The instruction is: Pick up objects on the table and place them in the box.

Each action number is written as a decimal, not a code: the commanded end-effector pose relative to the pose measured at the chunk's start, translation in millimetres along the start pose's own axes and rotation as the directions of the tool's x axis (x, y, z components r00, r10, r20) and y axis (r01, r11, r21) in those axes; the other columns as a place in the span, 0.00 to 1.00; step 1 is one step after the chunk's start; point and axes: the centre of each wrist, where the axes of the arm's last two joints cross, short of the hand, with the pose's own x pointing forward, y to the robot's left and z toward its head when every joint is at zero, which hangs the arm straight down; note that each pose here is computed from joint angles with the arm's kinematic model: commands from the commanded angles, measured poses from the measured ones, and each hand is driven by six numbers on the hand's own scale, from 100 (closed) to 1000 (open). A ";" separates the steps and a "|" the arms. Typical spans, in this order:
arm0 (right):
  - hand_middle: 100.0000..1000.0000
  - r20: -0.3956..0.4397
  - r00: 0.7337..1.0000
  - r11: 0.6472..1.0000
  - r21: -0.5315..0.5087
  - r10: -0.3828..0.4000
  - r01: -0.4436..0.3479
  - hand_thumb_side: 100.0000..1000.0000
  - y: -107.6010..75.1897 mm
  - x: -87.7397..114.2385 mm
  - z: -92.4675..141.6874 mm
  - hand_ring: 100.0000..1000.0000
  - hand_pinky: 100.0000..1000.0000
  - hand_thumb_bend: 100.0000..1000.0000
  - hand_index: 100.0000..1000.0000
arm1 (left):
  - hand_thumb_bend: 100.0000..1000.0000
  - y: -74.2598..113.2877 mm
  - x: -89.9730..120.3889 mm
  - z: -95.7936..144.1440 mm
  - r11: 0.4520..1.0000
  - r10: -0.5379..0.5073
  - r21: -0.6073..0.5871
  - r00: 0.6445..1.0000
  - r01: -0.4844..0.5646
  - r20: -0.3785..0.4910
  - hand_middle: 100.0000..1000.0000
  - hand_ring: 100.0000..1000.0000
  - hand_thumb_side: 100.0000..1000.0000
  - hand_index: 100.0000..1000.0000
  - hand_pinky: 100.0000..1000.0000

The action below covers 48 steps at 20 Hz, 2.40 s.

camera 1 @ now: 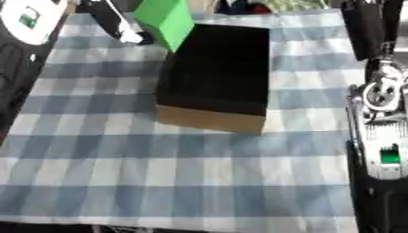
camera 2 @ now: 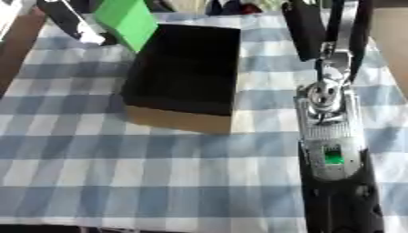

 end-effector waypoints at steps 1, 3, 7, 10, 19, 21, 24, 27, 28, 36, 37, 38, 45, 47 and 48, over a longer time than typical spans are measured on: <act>0.71 0.042 0.999 1.000 -0.010 -0.020 0.020 0.66 -0.5 12.6 -4.1 0.91 0.83 0.00 0.96 | 0.00 9.4 3.0 -4.0 0.999 0.006 0.050 1.000 -0.006 0.012 0.39 0.55 0.02 0.55 0.74; 0.71 0.042 0.999 1.000 -0.010 -0.023 0.023 0.66 -0.4 12.9 -4.1 0.91 0.83 0.00 0.96 | 0.00 5.2 2.3 -10.2 0.998 0.026 0.059 0.999 -0.027 0.023 0.39 0.55 0.03 0.55 0.76; 0.71 0.044 0.999 1.000 -0.009 -0.029 0.029 0.67 -0.9 13.4 -4.0 0.91 0.83 0.00 0.96 | 0.00 -1.1 1.6 -20.6 0.995 0.079 0.061 0.995 -0.083 0.063 0.40 0.55 0.04 0.56 0.80; 0.71 0.046 0.998 0.999 -0.011 -0.031 0.031 0.67 -1.4 14.0 -4.1 0.91 0.83 0.00 0.96 | 0.00 -9.5 -0.5 -26.7 0.992 0.121 0.033 0.989 -0.124 0.091 0.43 0.57 0.02 0.60 0.85; 0.71 0.045 0.998 0.999 -0.017 -0.037 0.037 0.68 -3.4 14.4 -4.4 0.91 0.83 0.00 0.96 | 0.32 -28.1 -5.1 -34.7 0.994 0.073 -0.091 0.986 -0.060 0.147 0.70 0.77 0.00 0.84 0.82; 0.71 0.043 0.998 0.999 -0.020 -0.036 0.037 0.69 -4.0 14.0 -4.6 0.91 0.83 0.00 0.96 | 0.42 -25.5 -4.4 -32.8 0.995 0.030 -0.099 0.984 -0.013 0.174 0.76 0.82 0.09 0.89 0.78; 0.71 0.042 0.998 0.999 -0.021 -0.038 0.039 0.69 -4.2 13.8 -4.7 0.91 0.83 0.00 0.96 | 0.51 -22.9 -4.3 -29.3 0.995 -0.030 -0.090 0.980 0.048 0.195 0.80 0.85 0.24 0.93 0.75; 0.71 0.040 0.998 0.999 -0.021 -0.039 0.040 0.69 -4.3 13.3 -4.3 0.91 0.83 0.00 0.96 | 0.57 -21.9 -7.2 -24.5 0.994 -0.068 -0.077 0.981 0.083 0.182 0.83 0.87 0.28 0.95 0.74; 0.71 0.039 0.998 0.999 -0.021 -0.039 0.039 0.69 -4.5 13.1 -4.2 0.91 0.83 0.00 0.96 | 0.57 -21.3 -8.1 -22.8 0.993 -0.080 -0.069 0.982 0.094 0.174 0.84 0.87 0.28 0.95 0.73; 0.71 0.035 0.999 0.999 -0.027 -0.035 0.036 0.68 -5.1 12.1 -3.4 0.91 0.83 0.00 0.96 | 0.30 -12.4 -4.8 -7.5 0.995 -0.017 0.102 0.981 -0.003 0.195 0.77 0.83 0.17 0.91 0.72; 0.71 0.036 0.999 0.999 -0.028 -0.034 0.035 0.68 -5.3 12.1 -3.5 0.91 0.83 0.00 0.96 | 0.26 -8.5 -2.7 -2.4 0.991 0.002 0.133 0.978 -0.030 0.208 0.76 0.82 0.16 0.90 0.71; 0.71 0.036 0.999 0.999 -0.030 -0.032 0.033 0.67 -5.4 12.2 -3.6 0.91 0.83 0.00 0.96 | 0.24 -4.3 -0.1 3.2 0.985 0.020 0.163 0.975 -0.057 0.220 0.75 0.81 0.15 0.90 0.71; 0.71 0.035 0.999 0.999 -0.045 -0.021 0.023 0.66 -7.0 12.1 -3.5 0.91 0.83 0.00 0.96 | 0.12 17.5 19.1 54.3 0.932 0.092 0.318 0.963 -0.172 0.252 0.72 0.78 0.00 0.88 0.65; 0.71 0.034 0.999 0.998 -0.053 -0.019 0.020 0.65 -7.8 12.1 -3.7 0.91 0.83 0.00 0.96 | 0.12 20.6 25.2 71.3 0.915 0.093 0.361 0.966 -0.179 0.242 0.71 0.77 0.00 0.87 0.63; 0.71 0.035 0.999 0.998 -0.055 -0.019 0.020 0.65 -8.0 12.5 -3.7 0.91 0.83 0.00 0.96 | 0.13 21.5 28.1 79.6 0.904 0.095 0.386 0.967 -0.183 0.235 0.71 0.77 0.00 0.86 0.64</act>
